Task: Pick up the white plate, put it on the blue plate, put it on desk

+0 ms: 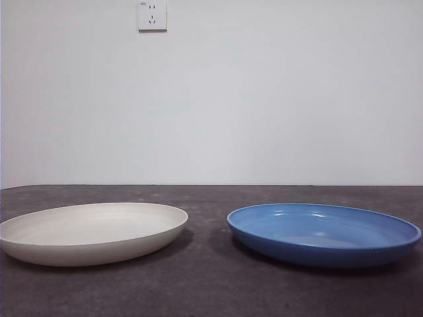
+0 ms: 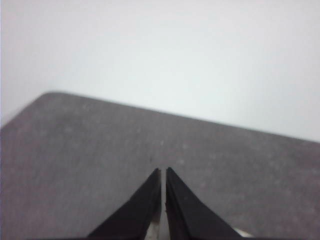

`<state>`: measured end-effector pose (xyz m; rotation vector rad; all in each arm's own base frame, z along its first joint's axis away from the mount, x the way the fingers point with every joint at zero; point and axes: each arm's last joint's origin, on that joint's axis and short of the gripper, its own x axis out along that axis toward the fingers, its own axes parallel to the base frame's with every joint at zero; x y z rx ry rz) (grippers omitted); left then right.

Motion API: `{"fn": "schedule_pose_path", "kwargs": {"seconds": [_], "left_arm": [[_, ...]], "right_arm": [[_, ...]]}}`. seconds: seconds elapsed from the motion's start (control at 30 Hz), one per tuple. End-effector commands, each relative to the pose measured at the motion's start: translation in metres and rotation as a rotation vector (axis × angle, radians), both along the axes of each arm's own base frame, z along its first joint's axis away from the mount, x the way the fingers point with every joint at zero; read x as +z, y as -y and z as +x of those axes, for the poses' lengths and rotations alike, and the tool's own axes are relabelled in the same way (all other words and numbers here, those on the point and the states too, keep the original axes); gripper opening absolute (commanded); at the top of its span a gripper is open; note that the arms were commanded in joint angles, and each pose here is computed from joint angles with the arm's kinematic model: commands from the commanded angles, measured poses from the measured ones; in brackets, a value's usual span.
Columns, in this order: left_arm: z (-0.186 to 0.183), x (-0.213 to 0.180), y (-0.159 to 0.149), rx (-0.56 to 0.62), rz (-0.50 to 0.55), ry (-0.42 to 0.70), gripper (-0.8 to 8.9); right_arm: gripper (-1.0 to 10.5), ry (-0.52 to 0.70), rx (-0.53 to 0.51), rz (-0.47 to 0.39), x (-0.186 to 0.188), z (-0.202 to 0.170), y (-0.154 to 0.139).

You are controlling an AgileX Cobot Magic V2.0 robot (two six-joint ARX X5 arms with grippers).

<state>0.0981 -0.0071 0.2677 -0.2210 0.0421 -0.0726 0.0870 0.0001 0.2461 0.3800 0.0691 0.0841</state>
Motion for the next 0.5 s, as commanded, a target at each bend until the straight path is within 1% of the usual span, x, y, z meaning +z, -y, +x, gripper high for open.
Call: {"fn": "schedule_pose_path", "kwargs": {"seconds": [0.03,0.13,0.27,0.4,0.5], "left_arm": [[0.003,0.024,0.002,-0.035,0.016,-0.005,0.16],[0.007,0.047,0.004,-0.094,0.017,-0.028,0.16],[0.013,0.071,0.007,-0.169,0.026,-0.061,0.16],[0.019,0.087,0.012,-0.244,0.030,-0.106,0.16],[0.025,0.095,0.017,-0.318,0.026,-0.156,0.16]], "right_arm": [[0.1,-0.023,0.065,0.017,0.019,0.003,-0.002],[0.1,-0.068,0.129,0.016,0.037,0.007,-0.005],[0.1,-0.090,0.227,-0.004,0.060,0.012,-0.011],[0.1,-0.099,0.341,-0.047,0.083,0.017,-0.021],[0.1,-0.118,0.425,-0.095,0.098,0.021,-0.030]]}}
